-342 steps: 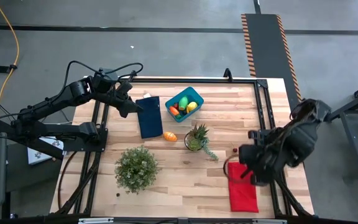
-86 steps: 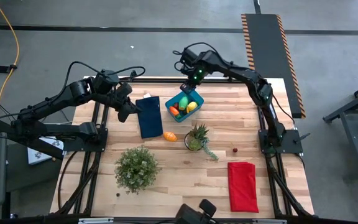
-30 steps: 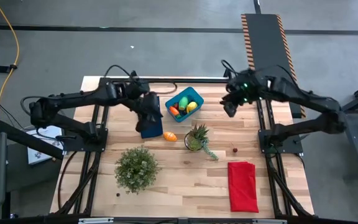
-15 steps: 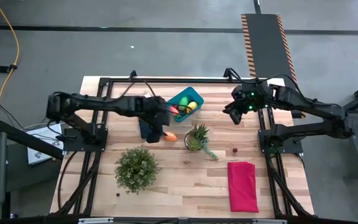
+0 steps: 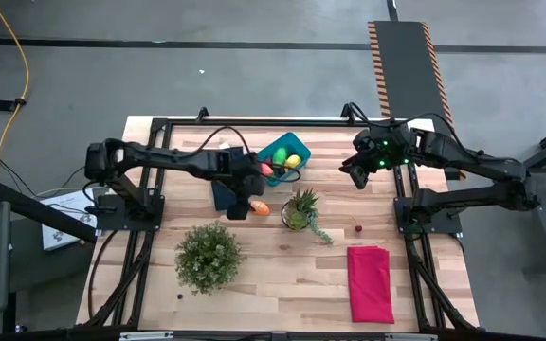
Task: Pick and placing Produce into tupperware
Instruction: Put the orange croissant into the blue bin
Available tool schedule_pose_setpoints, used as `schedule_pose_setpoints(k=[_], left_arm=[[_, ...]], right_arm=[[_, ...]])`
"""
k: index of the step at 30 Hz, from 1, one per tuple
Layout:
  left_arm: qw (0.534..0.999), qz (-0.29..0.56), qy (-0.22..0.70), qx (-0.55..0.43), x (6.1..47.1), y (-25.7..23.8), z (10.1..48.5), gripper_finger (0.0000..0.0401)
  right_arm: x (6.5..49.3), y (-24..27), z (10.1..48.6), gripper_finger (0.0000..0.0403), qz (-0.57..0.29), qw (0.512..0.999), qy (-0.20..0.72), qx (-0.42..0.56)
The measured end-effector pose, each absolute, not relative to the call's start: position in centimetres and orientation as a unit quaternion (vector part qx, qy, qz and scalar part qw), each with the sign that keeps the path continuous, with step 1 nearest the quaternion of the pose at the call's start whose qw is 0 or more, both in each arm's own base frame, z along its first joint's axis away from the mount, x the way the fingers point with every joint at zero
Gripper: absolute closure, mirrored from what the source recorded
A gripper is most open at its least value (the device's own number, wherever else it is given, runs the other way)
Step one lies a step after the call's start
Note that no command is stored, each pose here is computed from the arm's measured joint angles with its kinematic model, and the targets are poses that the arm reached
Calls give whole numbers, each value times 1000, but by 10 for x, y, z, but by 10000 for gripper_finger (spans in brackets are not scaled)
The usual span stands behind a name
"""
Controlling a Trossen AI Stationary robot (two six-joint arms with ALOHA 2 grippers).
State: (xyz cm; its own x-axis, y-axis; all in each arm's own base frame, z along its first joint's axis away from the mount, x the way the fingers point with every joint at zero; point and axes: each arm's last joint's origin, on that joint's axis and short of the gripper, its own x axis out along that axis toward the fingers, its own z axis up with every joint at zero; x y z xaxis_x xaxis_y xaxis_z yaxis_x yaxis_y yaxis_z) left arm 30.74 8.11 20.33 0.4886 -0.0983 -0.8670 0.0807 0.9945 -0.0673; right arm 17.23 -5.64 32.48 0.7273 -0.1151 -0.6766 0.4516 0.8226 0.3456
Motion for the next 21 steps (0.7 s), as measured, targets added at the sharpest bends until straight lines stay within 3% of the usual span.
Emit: schedule_pose_setpoints(k=[10, 21], left_arm=[[842, -74, 534, 15, 315, 84, 177, 74], [843, -76, 531, 39, 322, 87, 167, 79]], right_arm=[[172, -57, 325, 289, -160, 894, 333, 253], [172, -57, 325, 289, -160, 894, 333, 254]])
